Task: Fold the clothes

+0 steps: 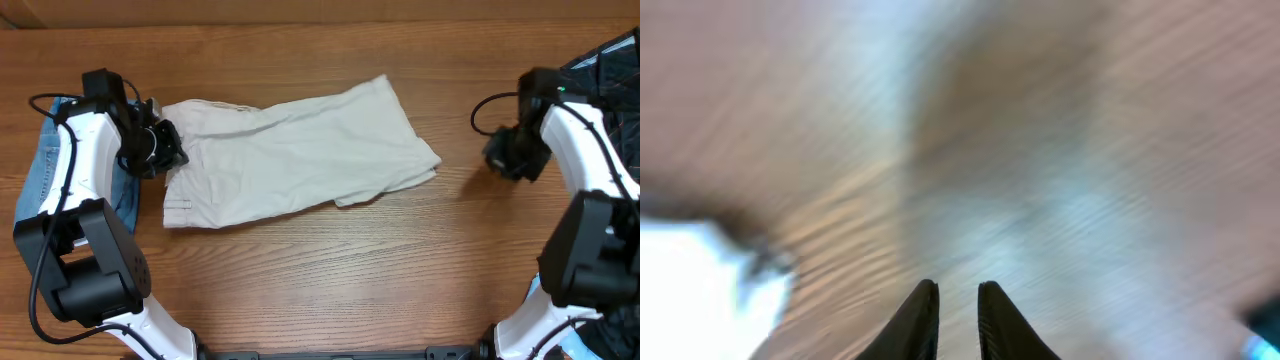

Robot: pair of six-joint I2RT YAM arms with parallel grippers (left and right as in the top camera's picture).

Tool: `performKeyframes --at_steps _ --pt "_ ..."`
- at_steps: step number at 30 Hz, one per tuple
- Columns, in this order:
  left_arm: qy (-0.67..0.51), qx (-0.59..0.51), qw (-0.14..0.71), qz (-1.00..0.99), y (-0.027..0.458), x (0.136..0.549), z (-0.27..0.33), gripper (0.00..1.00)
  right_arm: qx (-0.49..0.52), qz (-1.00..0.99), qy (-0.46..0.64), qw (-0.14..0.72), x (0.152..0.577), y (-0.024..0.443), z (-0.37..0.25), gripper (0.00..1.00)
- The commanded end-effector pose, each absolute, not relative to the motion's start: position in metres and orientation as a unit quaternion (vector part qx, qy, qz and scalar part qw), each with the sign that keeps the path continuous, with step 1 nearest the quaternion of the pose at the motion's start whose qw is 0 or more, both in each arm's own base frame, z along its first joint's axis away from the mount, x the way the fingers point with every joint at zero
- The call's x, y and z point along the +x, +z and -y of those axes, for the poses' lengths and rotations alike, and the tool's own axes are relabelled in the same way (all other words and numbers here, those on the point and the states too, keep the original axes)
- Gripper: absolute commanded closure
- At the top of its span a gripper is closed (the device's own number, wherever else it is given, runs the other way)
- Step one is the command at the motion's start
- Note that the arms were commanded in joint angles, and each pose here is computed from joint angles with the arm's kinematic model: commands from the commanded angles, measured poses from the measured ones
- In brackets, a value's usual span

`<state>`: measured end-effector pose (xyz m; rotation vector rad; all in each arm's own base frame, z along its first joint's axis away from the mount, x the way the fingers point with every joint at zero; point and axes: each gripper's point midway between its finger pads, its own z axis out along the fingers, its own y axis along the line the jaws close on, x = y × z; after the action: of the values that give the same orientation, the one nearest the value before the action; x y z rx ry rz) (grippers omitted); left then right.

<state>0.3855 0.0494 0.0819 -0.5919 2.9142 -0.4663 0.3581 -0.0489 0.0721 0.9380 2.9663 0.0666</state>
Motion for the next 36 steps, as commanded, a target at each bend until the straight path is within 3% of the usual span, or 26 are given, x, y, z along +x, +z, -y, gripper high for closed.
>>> performKeyframes --at_steps 1,4,11,18,36 --pt "-0.098 -0.186 0.08 -0.974 0.099 0.391 -0.067 0.96 0.175 -0.962 0.201 0.064 0.386 0.115 -0.023 0.83" --pt "-0.096 -0.186 0.082 -0.974 0.111 0.393 -0.069 0.96 0.104 -0.953 0.274 0.081 0.396 0.127 -0.076 0.83" --pt "-0.097 -0.185 0.095 -0.973 0.129 0.4 -0.069 0.96 -0.055 -0.946 0.295 0.125 0.397 0.135 -0.194 0.9" --pt "-0.109 -0.185 0.094 -0.972 0.13 0.4 -0.065 0.96 -0.144 -0.937 0.293 0.125 0.379 0.104 -0.285 0.9" --pt "-0.256 -0.171 0.122 -0.944 0.168 0.419 -0.021 0.96 -0.212 -0.935 0.283 0.01 0.318 -0.008 -0.353 0.91"
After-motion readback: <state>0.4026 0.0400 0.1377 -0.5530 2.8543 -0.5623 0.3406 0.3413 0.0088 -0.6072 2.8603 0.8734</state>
